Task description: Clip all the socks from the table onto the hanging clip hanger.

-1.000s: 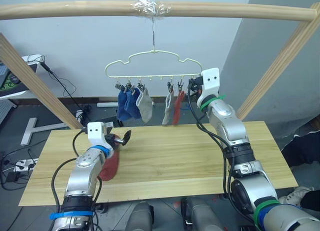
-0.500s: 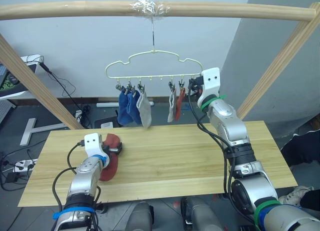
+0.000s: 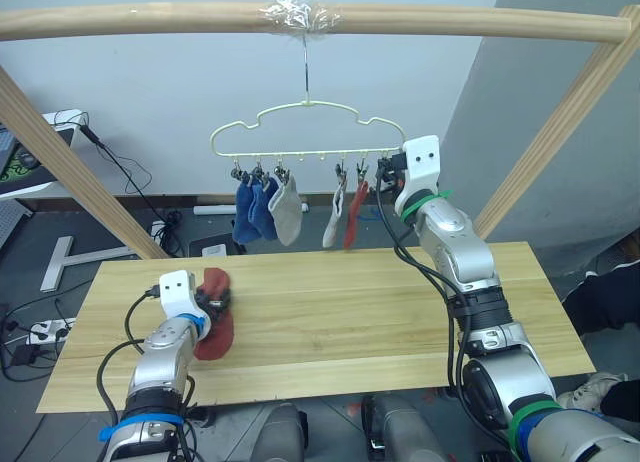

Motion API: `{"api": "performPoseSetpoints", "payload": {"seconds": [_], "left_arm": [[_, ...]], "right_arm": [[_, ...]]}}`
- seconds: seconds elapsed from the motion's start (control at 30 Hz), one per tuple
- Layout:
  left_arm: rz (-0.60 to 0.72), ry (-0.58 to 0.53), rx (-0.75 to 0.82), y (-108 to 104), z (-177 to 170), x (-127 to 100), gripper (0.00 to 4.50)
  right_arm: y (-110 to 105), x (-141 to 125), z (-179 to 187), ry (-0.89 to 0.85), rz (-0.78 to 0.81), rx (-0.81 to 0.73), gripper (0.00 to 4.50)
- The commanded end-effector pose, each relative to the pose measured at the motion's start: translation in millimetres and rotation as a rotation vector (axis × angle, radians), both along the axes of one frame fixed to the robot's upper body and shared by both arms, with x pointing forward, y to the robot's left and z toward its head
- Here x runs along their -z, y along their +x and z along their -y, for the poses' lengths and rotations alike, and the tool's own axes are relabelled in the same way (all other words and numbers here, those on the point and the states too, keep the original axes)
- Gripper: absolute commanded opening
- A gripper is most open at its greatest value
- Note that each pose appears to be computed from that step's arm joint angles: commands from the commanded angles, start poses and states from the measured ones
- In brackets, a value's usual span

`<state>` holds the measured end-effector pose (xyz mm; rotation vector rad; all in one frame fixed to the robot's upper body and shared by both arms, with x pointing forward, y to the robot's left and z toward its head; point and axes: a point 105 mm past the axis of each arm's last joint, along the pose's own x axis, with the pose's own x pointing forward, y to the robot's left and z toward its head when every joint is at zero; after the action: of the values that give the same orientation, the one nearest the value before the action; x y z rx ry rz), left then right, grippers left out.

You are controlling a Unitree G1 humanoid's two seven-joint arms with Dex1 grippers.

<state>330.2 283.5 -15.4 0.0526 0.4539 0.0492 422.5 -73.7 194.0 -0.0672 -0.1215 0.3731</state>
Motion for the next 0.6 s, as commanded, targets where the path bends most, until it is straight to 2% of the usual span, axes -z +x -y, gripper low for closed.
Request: {"api": "performPoseSetpoints", "payload": {"seconds": [0.03, 0.07, 0.23, 0.4, 0.5, 0.6], "left_arm": [[-0.01, -0.015, 0.003, -4.2, 0.3, 3.3, 1.82], [-0.009, -0.018, 0.004, -4.3, 0.8, 3.1, 1.42], [0.025, -0.046, 0.033, -2.6, 9.6, -3.5, 0.02], [0.054, -0.065, 0.033, -3.3, 15.5, -9.9, 0.02], [0.182, -0.149, 0.279, -0.7, 80.4, -41.9, 0.02], [0.274, -0.212, 0.419, -2.1, 121.2, -71.4, 0.02]], "right_arm": [[-3.0, -12.3, 4.4, 0.017, 0.044, 0.005, 0.0], [-3.0, -12.2, 4.5, 0.017, 0.044, 0.006, 0.0], [-3.6, -12.6, 4.3, 0.018, 0.045, 0.004, 0.0], [-2.6, -14.8, 7.2, 0.018, 0.05, 0.013, 0.0], [-1.8, -20.0, 8.9, 0.039, 0.042, 0.012, 0.0], [-2.4, -26.8, 7.6, 0.086, 0.02, 0.002, 0.0]]}}
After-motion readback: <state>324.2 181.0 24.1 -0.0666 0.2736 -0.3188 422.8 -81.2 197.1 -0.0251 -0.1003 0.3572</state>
